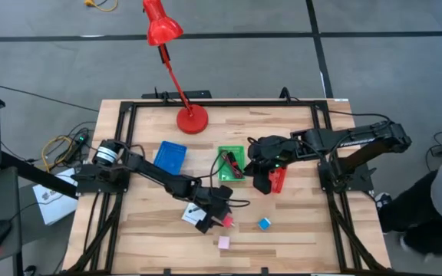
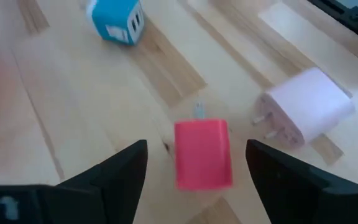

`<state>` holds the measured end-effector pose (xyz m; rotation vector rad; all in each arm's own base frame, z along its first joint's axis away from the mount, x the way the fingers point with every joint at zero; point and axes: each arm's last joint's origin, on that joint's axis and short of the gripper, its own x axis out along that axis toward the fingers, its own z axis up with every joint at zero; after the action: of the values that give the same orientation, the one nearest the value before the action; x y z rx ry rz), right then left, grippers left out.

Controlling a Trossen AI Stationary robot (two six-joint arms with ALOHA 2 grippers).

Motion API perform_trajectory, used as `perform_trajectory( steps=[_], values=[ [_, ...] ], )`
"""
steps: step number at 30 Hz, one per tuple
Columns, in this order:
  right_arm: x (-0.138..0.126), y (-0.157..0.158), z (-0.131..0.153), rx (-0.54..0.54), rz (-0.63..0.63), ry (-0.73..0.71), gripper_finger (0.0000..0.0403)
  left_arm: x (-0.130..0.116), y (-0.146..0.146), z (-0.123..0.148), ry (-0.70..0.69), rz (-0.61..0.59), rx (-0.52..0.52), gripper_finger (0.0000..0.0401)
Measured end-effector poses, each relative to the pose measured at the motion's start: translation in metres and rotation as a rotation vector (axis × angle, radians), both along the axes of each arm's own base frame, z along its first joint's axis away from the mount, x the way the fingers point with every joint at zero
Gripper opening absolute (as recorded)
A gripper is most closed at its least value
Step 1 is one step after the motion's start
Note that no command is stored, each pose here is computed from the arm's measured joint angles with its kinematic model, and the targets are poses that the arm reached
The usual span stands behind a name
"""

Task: Pick and place items into bin
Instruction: Put the pink charger adapter into the blue bin

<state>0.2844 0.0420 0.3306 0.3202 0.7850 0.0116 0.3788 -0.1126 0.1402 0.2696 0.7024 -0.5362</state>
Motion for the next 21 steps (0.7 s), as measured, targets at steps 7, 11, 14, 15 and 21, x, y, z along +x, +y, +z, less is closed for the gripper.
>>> perform_trajectory(
  steps=[7, 11, 14, 15, 21],
  values=[
    [0.0, 0.0, 0.0, 0.0, 0.0, 0.0, 0.0066, 0.002, 0.002, -0.006, 0.034, 0.006, -0.062, 0.0263],
    [0.0, 0.0, -0.001, -0.001, 0.0, 0.008, 0.0066, 0.005, -0.001, -0.02, 0.054, -0.006, -0.112, 0.0263],
    [-0.001, 0.0, -0.001, -0.002, 0.0, 0.012, 0.0066, 0.007, -0.001, -0.028, 0.056, 0.012, -0.108, 0.0263],
    [-0.001, 0.0, -0.001, -0.002, 0.0, 0.014, 0.0066, 0.008, 0.0, -0.026, 0.047, 0.015, -0.109, 0.0263],
    [-0.001, 0.0, -0.001, -0.002, 0.0, 0.015, 0.0066, 0.01, 0.006, -0.024, 0.04, 0.023, -0.123, 0.0263]
  ],
)
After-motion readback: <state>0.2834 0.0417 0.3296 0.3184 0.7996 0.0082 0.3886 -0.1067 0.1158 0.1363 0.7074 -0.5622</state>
